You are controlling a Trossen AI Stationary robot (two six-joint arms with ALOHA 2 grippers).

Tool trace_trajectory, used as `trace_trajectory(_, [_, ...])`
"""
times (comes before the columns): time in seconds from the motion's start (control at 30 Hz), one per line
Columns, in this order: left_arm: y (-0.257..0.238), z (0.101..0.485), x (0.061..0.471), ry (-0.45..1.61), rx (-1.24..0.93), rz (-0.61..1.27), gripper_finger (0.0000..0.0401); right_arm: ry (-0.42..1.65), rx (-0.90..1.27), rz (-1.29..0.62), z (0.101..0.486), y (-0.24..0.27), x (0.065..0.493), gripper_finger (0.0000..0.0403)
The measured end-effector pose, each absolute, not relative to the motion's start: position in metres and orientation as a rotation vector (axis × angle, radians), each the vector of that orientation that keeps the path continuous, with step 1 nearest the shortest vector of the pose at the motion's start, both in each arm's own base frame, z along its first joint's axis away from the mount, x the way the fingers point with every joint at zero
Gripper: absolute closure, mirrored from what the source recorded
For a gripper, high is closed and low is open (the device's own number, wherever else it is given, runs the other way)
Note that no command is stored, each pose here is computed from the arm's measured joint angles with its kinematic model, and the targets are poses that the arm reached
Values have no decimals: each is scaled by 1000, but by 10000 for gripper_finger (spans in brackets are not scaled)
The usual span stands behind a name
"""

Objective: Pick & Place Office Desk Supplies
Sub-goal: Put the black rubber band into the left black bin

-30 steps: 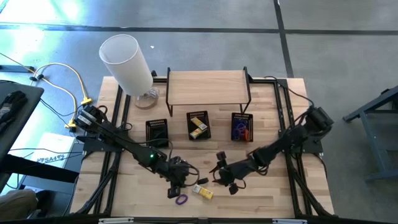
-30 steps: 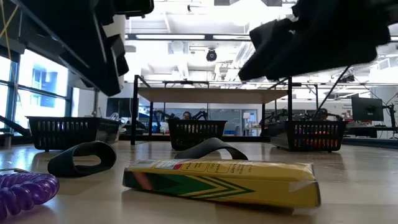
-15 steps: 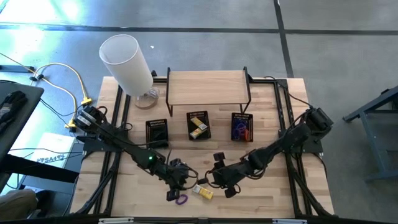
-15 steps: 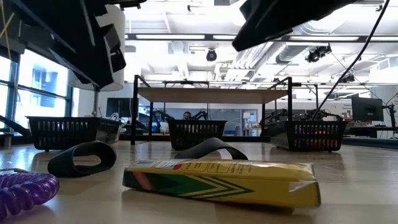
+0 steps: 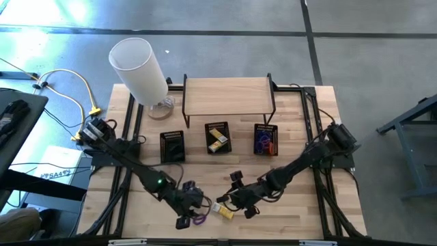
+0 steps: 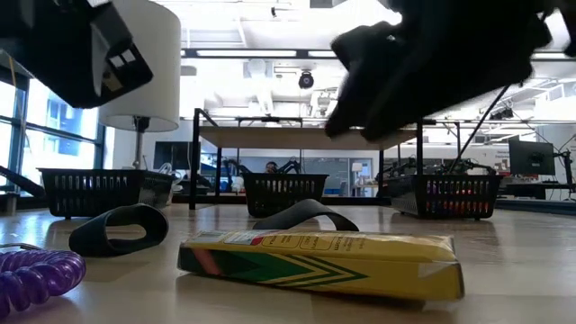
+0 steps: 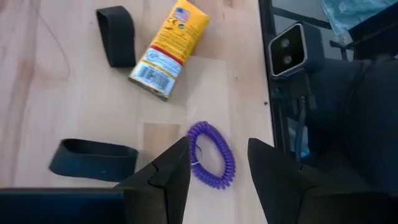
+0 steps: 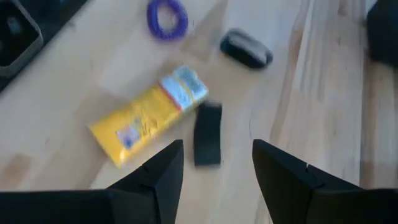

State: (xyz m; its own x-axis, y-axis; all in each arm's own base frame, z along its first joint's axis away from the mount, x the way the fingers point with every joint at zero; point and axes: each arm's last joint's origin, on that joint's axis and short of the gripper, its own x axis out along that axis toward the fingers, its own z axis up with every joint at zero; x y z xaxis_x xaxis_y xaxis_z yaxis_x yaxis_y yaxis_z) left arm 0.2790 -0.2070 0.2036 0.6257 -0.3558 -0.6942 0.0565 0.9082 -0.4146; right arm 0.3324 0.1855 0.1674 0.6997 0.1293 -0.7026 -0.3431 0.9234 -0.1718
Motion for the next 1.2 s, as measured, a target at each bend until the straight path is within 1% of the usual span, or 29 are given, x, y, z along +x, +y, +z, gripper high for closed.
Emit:
trace_trajectory(0.2, [-215, 204, 274, 854, -361, -257, 247, 726, -280, 285, 153, 189, 341, 222])
trace_trajectory(0.73, [-226, 205, 265, 820, -334, -230, 247, 807, -324, 231, 118, 182, 349, 222])
trace_trajectory(0.97, [-227, 205, 264, 809, -339, -215, 247, 779, -310, 212, 115, 177, 356, 223])
trace_trajectory(1.1, [-227, 205, 265, 808, -339, -214, 247, 758, -347, 221, 116, 176, 358, 237])
trace_trajectory(1.2, [-226, 205, 265, 806, -340, -210, 247, 760, -360, 230, 116, 176, 357, 260])
